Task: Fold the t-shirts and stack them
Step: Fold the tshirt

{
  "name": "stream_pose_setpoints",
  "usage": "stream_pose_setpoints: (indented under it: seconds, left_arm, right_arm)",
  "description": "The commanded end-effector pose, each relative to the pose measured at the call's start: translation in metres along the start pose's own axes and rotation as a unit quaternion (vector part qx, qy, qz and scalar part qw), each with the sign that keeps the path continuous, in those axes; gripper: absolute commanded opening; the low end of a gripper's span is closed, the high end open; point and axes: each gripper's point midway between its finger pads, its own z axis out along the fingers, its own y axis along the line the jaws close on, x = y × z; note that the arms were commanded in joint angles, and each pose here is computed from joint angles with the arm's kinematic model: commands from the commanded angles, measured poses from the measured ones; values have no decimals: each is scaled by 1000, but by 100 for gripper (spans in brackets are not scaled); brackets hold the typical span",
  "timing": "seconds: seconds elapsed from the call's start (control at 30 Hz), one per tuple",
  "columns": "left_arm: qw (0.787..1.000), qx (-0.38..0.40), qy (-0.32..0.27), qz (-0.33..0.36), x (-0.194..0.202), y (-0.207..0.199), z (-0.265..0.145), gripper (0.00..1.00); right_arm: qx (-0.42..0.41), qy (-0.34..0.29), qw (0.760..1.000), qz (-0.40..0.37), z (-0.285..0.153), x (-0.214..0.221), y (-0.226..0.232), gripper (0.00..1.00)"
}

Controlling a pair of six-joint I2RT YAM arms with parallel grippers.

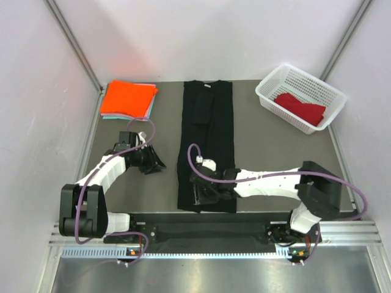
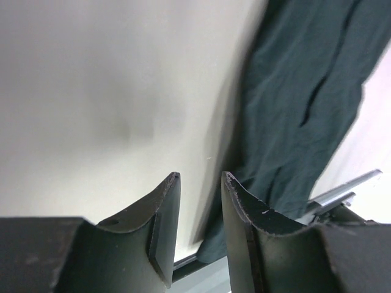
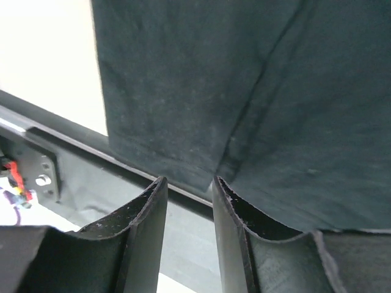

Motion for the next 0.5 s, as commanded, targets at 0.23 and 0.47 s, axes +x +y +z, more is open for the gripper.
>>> stream_pose_setpoints:
  seconds: [0.23,0.47]
  left_arm:
    - [998,47,-17,28,-12,-16,3,37]
    - [998,37,-24,37,-15,-14,0,37]
  right_arm:
    - [23,0,1000,19,11,12,14,33]
    - [48,11,998,24,20,19,8,32]
